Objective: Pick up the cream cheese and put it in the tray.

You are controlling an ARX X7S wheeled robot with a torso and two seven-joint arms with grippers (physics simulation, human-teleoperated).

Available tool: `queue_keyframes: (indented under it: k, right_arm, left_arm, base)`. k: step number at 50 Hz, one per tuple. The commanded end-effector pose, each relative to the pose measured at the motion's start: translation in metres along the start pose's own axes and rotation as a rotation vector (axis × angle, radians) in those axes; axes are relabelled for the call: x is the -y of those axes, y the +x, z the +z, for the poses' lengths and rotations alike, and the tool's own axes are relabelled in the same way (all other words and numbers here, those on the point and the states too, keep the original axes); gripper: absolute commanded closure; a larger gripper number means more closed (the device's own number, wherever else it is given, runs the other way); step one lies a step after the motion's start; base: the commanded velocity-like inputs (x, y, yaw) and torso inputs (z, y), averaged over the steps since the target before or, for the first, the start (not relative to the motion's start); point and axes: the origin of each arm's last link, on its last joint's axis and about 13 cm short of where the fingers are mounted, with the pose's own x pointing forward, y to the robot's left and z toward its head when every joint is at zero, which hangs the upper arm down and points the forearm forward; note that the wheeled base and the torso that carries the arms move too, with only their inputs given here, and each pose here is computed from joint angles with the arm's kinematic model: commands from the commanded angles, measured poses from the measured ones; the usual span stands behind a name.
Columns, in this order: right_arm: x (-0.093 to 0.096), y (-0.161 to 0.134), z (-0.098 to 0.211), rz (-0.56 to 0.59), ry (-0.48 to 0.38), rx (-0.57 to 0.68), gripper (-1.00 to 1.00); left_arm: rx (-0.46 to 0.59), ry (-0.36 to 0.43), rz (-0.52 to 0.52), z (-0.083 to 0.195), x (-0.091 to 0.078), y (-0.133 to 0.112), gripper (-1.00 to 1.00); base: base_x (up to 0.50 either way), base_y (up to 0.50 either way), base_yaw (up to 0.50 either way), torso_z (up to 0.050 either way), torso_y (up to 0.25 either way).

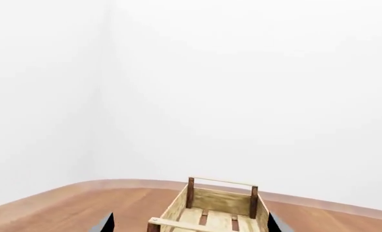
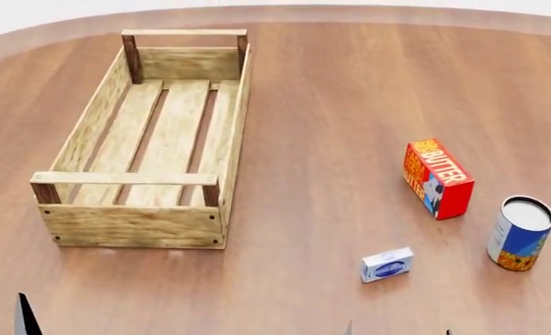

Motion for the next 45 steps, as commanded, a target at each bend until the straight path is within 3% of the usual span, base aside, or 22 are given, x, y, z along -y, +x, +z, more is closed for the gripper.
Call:
queue_keyframes:
  k: [1,45]
  right_arm:
    - [-0.0004,-0.0002,-0.0001,0.004,-0.001,-0.002,-1.00]
    - [-0.0004,-0.0002,0.0004,0.003,0.000,-0.009,-1.00]
  left_arm:
    - [-0.002,0.005,0.000,-0.0002,0.0000,0.0001,-1.00]
    - [0.004,-0.004,0.010,-0.0003,-0.0004,0.0005,-1.00]
  base:
    - [0.10,0.21,0.00,0.000,0.000]
    - [0.17,0.21,0.00,0.000,0.000]
